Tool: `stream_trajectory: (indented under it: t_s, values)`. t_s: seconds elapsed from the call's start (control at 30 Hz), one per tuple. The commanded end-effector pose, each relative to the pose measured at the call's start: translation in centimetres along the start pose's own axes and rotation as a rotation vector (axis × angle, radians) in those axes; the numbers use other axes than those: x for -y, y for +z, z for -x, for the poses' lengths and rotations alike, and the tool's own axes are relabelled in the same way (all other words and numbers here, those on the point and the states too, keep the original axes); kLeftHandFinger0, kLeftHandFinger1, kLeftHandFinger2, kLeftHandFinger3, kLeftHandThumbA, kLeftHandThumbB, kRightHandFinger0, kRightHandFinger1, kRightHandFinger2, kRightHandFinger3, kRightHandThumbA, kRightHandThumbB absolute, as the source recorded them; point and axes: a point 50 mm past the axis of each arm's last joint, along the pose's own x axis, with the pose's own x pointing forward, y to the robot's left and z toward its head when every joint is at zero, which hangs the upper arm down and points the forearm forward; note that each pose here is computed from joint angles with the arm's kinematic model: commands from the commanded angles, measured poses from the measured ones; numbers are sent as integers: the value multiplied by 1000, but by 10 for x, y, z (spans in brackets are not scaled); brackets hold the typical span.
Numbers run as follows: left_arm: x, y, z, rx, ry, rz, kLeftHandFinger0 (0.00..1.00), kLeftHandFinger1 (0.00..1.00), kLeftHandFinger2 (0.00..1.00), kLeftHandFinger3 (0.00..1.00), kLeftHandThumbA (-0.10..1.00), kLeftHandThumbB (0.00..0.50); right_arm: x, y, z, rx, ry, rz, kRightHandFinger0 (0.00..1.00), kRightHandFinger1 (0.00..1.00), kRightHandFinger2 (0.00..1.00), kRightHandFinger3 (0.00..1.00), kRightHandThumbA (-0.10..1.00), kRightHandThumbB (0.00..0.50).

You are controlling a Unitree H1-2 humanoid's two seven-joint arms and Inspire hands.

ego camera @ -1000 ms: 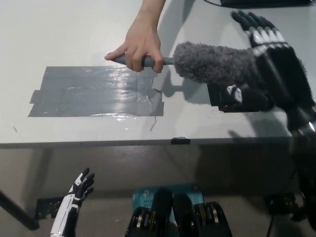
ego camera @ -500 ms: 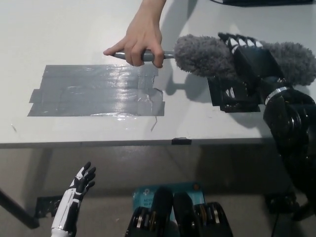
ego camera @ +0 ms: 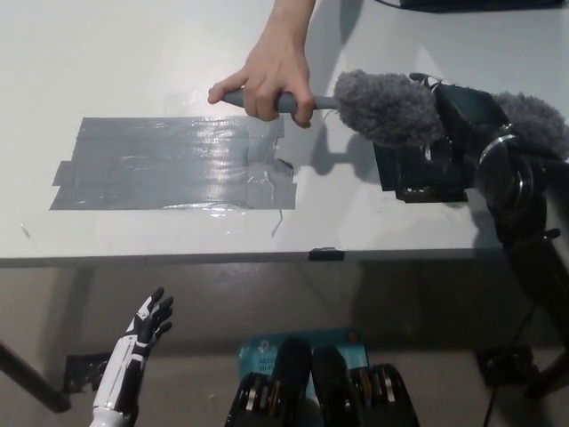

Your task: A person hands a grey duster to the robot and the robot grabs it with its right hand and places it on the black marked spot infron tof it on the desk

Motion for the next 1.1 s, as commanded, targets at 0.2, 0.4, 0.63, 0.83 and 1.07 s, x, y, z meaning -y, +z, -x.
stream_trajectory:
  t_s: [0.2, 0.4, 0.63, 0.83, 1.07]
  values:
    - [-4, 14, -9, 71, -20, -22, 1000, 1000, 1000, 1000, 1000, 162, 37, 24, 3, 304, -583, 40, 0, 486, 898, 861, -100, 169]
    - [-4, 16, -11, 72, -22, -24, 996, 1000, 1000, 1000, 1000, 153, 43, 31, 11, 361, -621, 45, 1, 506, 918, 888, -100, 183]
    - [-5, 15, -12, 71, -26, -24, 984, 1000, 1000, 1000, 1000, 132, 65, 51, 30, 431, -685, 75, 18, 539, 966, 909, -100, 152]
    - [-6, 16, -13, 73, -33, -26, 979, 1000, 1000, 1000, 1000, 134, 93, 41, 37, 430, -735, 112, 0, 506, 928, 870, -100, 187]
    - [-7, 19, -15, 78, -43, -41, 975, 1000, 1000, 1000, 1000, 107, 90, 5, 25, 348, -673, 116, 22, 503, 897, 786, -100, 183]
